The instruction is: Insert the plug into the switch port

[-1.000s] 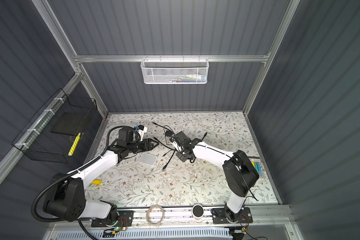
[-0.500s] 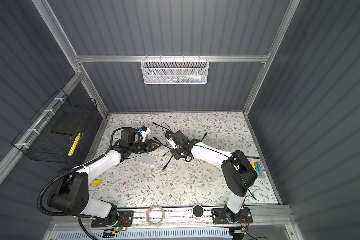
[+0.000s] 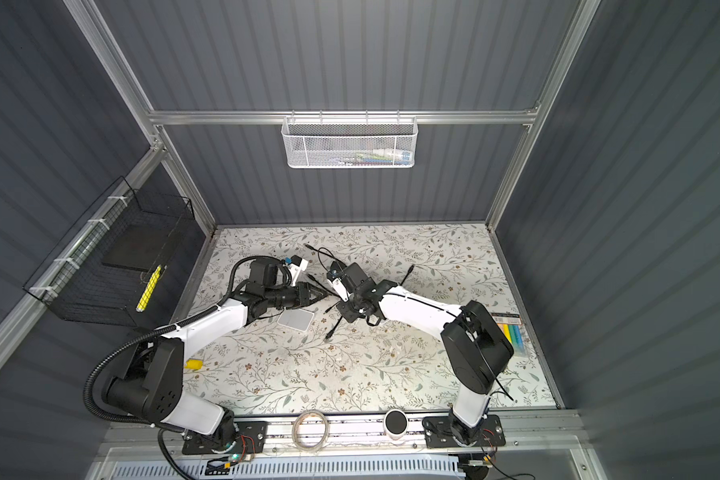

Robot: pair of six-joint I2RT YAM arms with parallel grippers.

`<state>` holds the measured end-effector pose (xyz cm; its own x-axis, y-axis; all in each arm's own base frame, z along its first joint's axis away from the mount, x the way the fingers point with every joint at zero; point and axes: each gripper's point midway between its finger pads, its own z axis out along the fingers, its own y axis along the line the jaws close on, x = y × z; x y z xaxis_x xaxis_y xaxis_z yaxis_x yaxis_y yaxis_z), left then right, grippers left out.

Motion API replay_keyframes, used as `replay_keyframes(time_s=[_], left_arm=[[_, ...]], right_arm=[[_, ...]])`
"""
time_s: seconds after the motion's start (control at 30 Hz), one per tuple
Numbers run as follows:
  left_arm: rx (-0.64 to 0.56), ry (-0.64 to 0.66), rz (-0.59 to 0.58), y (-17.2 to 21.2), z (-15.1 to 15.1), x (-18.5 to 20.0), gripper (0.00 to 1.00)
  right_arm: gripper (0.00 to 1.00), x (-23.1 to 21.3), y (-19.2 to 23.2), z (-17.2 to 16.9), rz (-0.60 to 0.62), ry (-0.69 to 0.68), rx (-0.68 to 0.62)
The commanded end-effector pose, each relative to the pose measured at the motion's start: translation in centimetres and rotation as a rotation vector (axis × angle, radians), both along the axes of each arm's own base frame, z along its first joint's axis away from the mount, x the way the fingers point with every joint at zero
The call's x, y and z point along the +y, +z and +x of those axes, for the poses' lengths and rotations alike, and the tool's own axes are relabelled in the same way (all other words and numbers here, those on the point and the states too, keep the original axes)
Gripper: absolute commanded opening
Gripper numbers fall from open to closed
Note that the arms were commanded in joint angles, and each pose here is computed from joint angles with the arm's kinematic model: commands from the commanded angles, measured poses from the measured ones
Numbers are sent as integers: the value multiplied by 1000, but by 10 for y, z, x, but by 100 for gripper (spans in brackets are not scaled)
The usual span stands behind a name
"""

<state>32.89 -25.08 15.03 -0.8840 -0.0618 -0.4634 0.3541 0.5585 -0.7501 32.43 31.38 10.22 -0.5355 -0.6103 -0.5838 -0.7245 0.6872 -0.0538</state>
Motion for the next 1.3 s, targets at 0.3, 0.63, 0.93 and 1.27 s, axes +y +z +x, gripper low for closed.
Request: replay_keyframes(time_s=[0.3, 0.63, 0.93, 1.27], left_arm=[[12, -8, 4, -8, -3, -2, 16], [11, -13, 6, -9, -3, -3, 1], [-2, -44, 12, -3, -6, -3, 0], [9, -243, -52, 15, -32, -16, 0]], right_arm=[[0, 5, 2, -5, 25, 1, 3], [5, 0, 1, -10, 20, -1, 6], [25, -12, 1, -11, 25, -22, -12], [27, 7, 43, -27, 286, 165, -26]])
